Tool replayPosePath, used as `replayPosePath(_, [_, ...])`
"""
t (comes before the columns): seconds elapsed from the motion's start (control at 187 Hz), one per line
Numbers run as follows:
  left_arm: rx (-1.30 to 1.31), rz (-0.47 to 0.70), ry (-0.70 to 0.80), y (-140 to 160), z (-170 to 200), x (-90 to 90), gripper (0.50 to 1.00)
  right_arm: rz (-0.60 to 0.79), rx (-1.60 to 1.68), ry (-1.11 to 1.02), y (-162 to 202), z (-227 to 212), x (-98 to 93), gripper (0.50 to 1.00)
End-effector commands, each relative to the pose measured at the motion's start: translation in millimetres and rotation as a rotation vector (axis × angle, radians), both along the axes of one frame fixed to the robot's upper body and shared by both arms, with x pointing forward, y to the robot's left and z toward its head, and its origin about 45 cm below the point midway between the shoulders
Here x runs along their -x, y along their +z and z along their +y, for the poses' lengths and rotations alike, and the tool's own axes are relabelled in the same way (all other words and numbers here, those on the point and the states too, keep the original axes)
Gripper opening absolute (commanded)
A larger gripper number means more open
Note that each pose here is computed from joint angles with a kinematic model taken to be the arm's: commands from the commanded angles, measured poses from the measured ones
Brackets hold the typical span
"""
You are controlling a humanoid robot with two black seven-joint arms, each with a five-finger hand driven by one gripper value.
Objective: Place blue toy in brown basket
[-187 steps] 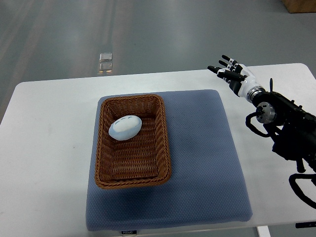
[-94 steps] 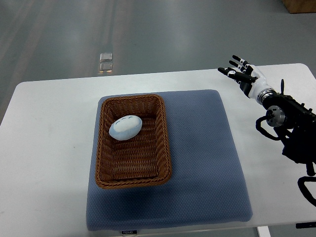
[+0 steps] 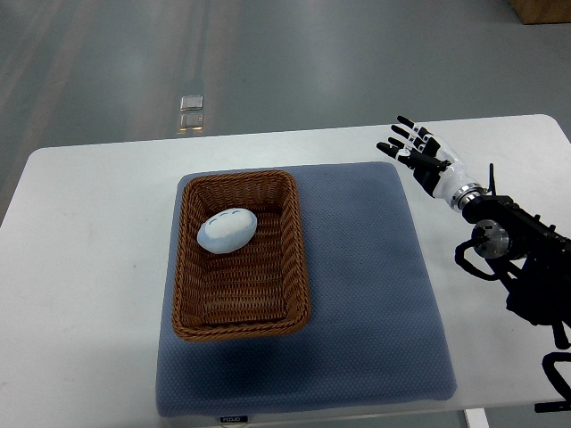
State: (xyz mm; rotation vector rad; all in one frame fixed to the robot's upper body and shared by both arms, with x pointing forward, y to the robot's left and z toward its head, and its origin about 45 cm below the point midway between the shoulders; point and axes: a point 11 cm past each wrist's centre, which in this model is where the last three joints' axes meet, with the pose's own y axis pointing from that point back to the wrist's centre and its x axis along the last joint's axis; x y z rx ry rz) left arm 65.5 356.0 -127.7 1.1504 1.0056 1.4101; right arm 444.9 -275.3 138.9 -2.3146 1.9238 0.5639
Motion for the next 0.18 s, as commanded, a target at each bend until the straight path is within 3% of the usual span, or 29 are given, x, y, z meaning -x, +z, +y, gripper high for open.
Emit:
replayPosePath(0.0, [0.0, 0.0, 0.0, 0.0, 0.0, 0.0, 1.0, -0.007, -0.004, -0.009, -1.1, 0.6, 1.4, 0.913])
replayPosePath(0.171, [0.0, -0.001, 0.0, 0.1, 0.0, -0.9, 1.0, -0.031, -0.029, -0.013, 4.3, -4.8, 0.6, 0.913])
